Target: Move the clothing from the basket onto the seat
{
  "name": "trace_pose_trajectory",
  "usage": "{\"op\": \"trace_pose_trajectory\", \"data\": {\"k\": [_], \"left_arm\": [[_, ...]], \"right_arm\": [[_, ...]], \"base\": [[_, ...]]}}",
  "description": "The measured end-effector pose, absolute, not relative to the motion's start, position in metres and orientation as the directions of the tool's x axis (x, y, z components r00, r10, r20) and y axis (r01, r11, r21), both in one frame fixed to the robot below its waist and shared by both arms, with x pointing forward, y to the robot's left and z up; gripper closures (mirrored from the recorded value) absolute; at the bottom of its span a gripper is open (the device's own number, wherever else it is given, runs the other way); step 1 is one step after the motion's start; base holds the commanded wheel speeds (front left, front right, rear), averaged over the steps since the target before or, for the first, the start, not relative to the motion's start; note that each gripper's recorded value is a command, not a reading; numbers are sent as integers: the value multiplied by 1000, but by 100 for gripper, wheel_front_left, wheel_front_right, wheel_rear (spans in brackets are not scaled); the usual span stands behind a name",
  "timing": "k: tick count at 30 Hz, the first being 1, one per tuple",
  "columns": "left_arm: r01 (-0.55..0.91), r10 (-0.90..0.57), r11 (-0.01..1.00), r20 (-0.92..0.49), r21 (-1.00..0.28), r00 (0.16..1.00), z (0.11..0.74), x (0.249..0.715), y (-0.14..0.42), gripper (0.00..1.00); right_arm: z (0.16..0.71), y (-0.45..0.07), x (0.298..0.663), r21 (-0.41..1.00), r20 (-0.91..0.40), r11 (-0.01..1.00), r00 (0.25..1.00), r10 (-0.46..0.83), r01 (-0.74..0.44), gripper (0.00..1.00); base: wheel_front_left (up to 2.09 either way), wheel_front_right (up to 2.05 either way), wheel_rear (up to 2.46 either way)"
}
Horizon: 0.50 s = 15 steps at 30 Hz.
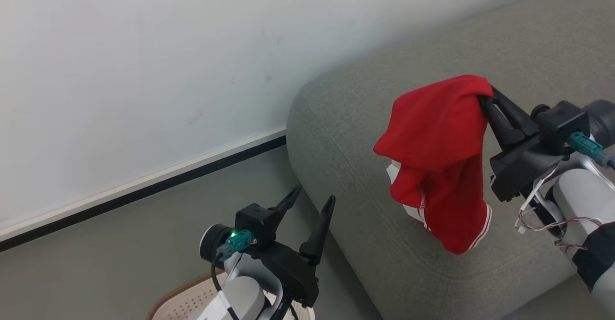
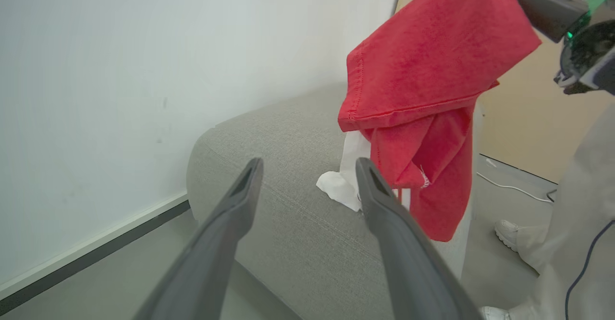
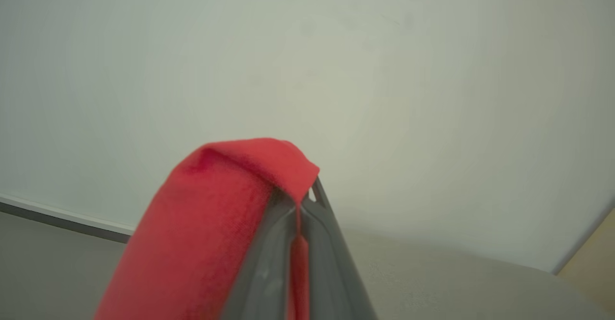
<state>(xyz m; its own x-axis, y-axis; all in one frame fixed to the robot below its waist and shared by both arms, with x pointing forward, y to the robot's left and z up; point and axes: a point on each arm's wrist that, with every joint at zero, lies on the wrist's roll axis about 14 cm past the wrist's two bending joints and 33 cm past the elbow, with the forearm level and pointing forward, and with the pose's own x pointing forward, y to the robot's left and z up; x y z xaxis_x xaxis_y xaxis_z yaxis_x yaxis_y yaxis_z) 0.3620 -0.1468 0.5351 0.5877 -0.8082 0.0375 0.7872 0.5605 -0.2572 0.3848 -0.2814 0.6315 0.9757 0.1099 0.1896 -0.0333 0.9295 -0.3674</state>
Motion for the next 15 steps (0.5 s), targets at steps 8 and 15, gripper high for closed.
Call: {"op": "trace_pose_trajectory", "data": {"k": [8, 15], "left_arm": [[828, -854, 494, 33, -265, 519, 525, 351, -168, 0], [833, -861, 482, 27, -273, 507, 512, 358, -169, 0]], "right_arm": [[625, -312, 379, -388, 161, 922, 986, 45, 21, 100], [635, -324, 402, -395, 166, 918, 986, 27, 42, 100]], "base": [[0, 0, 0], [0, 0, 0]]}}
